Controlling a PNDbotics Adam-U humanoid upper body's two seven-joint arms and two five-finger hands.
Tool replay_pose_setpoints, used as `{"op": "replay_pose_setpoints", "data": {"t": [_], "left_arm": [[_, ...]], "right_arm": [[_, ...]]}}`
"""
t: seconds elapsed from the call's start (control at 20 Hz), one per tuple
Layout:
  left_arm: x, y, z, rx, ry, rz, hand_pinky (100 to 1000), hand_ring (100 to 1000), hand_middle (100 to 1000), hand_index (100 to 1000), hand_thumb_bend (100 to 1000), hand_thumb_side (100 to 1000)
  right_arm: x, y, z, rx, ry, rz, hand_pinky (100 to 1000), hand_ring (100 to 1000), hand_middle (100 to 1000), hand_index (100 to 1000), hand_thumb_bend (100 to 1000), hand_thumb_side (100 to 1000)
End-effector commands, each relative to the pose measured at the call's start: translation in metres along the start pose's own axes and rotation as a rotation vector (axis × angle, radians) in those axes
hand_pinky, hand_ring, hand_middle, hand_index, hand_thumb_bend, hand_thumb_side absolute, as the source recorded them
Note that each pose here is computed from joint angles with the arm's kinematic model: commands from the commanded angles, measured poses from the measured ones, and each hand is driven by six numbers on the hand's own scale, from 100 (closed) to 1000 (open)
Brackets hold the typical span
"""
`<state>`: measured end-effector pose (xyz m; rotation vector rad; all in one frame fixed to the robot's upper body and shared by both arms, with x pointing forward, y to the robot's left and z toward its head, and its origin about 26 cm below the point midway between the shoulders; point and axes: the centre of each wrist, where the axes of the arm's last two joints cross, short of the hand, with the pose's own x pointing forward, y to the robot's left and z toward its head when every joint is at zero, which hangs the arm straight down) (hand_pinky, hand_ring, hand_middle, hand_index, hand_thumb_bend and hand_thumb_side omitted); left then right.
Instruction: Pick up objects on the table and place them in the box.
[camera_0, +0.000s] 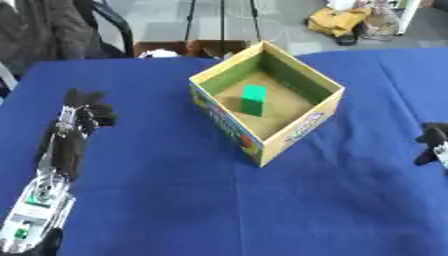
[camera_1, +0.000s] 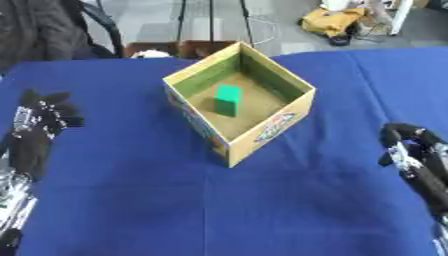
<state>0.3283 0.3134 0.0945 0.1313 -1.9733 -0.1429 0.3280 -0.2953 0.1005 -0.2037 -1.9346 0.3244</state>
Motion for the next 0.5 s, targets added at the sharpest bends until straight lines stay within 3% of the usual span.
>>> {"op": "replay_pose_setpoints", "data": {"t": [0.05,0.5], "left_arm": [[0.0072,0.0049,-0.0033,0.000,-0.029,-0.018,671,606,579,788,517,957],[0.0078,0.0032,-0.0032,-0.010,-0.034,-0.020,668,598,570,777,512,960]], "right_arm": [[0.0074,-0.0052,-0.0032,-0.011,-0.028,0.006,490,441,570,750,339,616],[0.0076,-0.0050,-0.0033,-0.011,-0.028,0.007,489,441,570,751,340,616]]}}
